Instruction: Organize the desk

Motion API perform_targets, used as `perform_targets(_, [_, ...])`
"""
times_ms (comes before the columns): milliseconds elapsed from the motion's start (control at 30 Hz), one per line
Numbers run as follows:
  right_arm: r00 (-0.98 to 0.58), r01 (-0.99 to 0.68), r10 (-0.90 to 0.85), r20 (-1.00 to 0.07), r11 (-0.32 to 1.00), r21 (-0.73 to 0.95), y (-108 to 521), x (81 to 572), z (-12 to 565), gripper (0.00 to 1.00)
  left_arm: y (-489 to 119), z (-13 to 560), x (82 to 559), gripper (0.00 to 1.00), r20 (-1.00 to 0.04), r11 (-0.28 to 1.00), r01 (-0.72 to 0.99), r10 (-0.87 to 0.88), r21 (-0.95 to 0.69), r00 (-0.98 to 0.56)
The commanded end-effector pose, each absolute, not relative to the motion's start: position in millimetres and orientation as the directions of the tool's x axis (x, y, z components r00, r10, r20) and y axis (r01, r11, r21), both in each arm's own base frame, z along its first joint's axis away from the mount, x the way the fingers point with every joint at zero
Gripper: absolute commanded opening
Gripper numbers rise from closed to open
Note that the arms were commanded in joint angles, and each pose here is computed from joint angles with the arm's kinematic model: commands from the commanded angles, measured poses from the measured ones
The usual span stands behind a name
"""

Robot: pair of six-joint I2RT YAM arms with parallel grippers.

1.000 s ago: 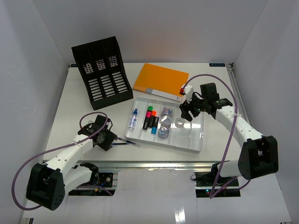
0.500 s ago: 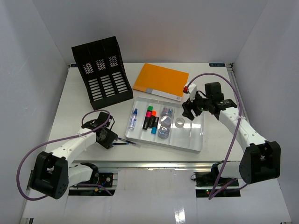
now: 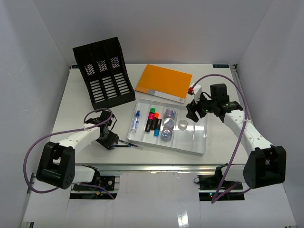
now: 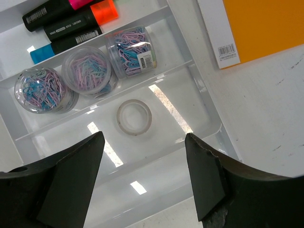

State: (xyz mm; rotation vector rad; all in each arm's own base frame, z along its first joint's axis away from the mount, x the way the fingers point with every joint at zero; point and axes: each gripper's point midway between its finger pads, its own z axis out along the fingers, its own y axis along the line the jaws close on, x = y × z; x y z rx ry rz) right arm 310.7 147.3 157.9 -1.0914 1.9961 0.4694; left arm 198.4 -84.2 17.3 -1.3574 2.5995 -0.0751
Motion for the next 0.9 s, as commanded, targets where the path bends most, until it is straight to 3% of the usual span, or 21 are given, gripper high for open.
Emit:
perform_targets(0, [-0.271, -0.832, -0.515, -0.813, 0.55, -0.071, 149.0, 310.6, 167.8, 0.75, -82.0, 16.5, 192.4, 0.44, -0.135, 0.586, -0.806, -0.808, -0.088, -0.573])
perform_targets(133, [-0.267, -0.832, -0.513, -0.816, 0.55, -0.073, 148.9, 310.3, 169.6, 0.75, -79.2, 10.6, 179.5, 0.41, -0.108, 0.605, -0.796, -0.793, -0.031, -0.599])
perform_targets(533, [-0.257, -0.831, -0.505, -0.824, 0.55, -0.078, 148.4, 309.2, 174.9, 0.75, -61.4, 13.2, 168.9, 0.34, -0.152, 0.639, -0.766, -0.753, 0.065, -0.641])
perform_targets(867, [-0.253, -0.834, -0.494, -0.832, 0.548, -0.072, 147.7, 307.6, 177.2, 0.75, -53.3, 47.7, 202.4, 0.25, -0.286, 0.657, -0.754, -0.725, -0.011, -0.627])
